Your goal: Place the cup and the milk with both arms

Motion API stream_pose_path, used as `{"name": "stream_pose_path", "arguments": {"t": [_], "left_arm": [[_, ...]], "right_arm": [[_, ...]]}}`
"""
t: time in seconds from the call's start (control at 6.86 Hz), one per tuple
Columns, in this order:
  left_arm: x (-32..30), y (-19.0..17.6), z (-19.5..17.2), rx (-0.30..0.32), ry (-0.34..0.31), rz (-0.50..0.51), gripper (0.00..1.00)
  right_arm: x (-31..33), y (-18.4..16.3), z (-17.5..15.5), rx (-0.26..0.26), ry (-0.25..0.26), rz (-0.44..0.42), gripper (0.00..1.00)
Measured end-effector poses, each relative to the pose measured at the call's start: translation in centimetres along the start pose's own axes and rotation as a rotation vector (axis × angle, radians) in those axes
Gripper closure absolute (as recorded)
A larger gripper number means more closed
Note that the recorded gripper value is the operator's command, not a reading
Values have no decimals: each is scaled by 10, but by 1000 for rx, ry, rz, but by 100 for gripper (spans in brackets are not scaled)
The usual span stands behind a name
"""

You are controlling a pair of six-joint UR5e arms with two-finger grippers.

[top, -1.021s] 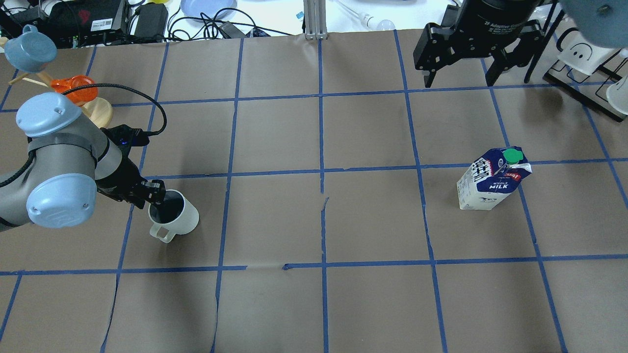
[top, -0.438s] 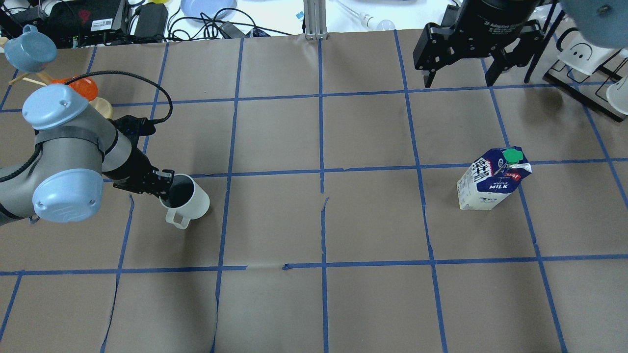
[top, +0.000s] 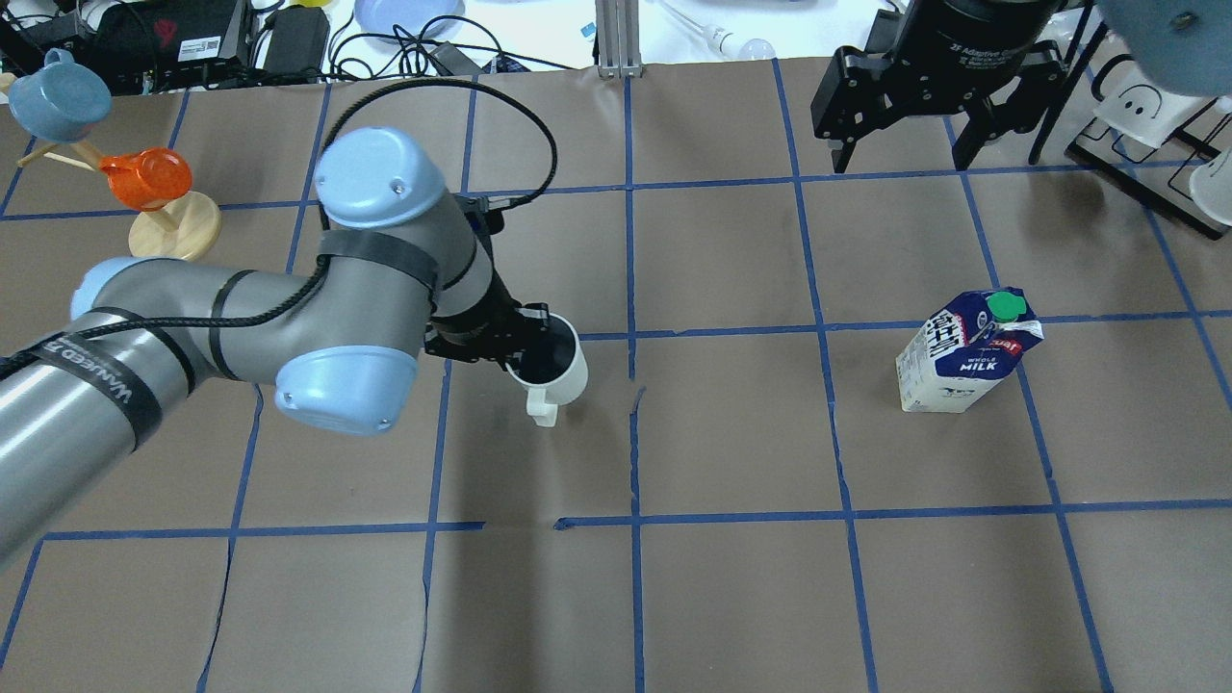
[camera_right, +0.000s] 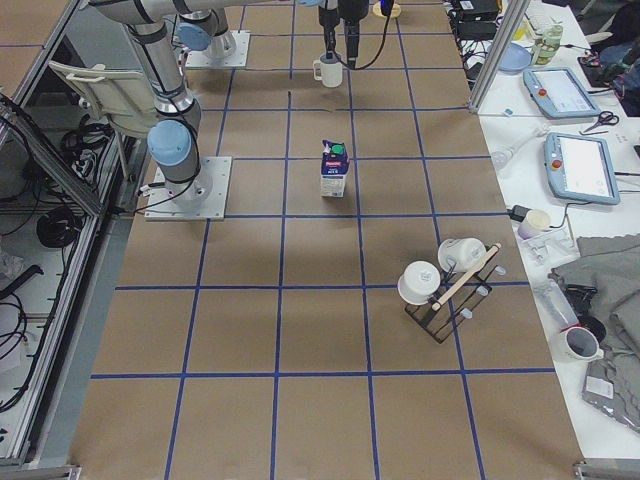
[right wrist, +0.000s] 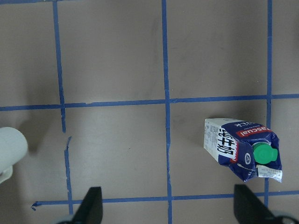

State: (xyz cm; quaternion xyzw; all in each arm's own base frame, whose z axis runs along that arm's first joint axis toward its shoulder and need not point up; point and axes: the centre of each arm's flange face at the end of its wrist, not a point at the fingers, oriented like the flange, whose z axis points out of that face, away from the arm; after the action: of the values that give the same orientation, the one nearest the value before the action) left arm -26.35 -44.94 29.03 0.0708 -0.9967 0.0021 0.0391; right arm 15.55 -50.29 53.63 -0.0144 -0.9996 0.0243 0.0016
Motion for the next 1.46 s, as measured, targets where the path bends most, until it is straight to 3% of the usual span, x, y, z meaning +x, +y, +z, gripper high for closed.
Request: {"name": "stream_pose_path", "arguments": {"t": [0.29, 0.44, 0.58, 0.73, 1.02, 1.31, 1.46], "left_arm": [[38, 34, 21, -34, -12, -15, 100], [42, 43, 32, -51, -23, -17, 81], [43, 47, 39, -61, -30, -17, 26], [44, 46, 39, -56, -30, -18, 6], [39, 21, 7, -16, -19, -31, 0], [1, -29, -75, -26, -45, -34, 0], [-29, -53, -122, 4, -52, 2, 0]], "right_arm": [[0, 0, 0, 0, -1, -4, 0], [0, 0, 0, -1, 0, -5, 0], [0, 0, 1, -1, 0, -4, 0], [0, 0, 1, -1, 0, -3, 0], [2, -2, 3, -4, 1, -1, 0], [9, -14, 10, -11, 5, 10, 0], [22, -23, 15, -20, 9, 29, 0]]}}
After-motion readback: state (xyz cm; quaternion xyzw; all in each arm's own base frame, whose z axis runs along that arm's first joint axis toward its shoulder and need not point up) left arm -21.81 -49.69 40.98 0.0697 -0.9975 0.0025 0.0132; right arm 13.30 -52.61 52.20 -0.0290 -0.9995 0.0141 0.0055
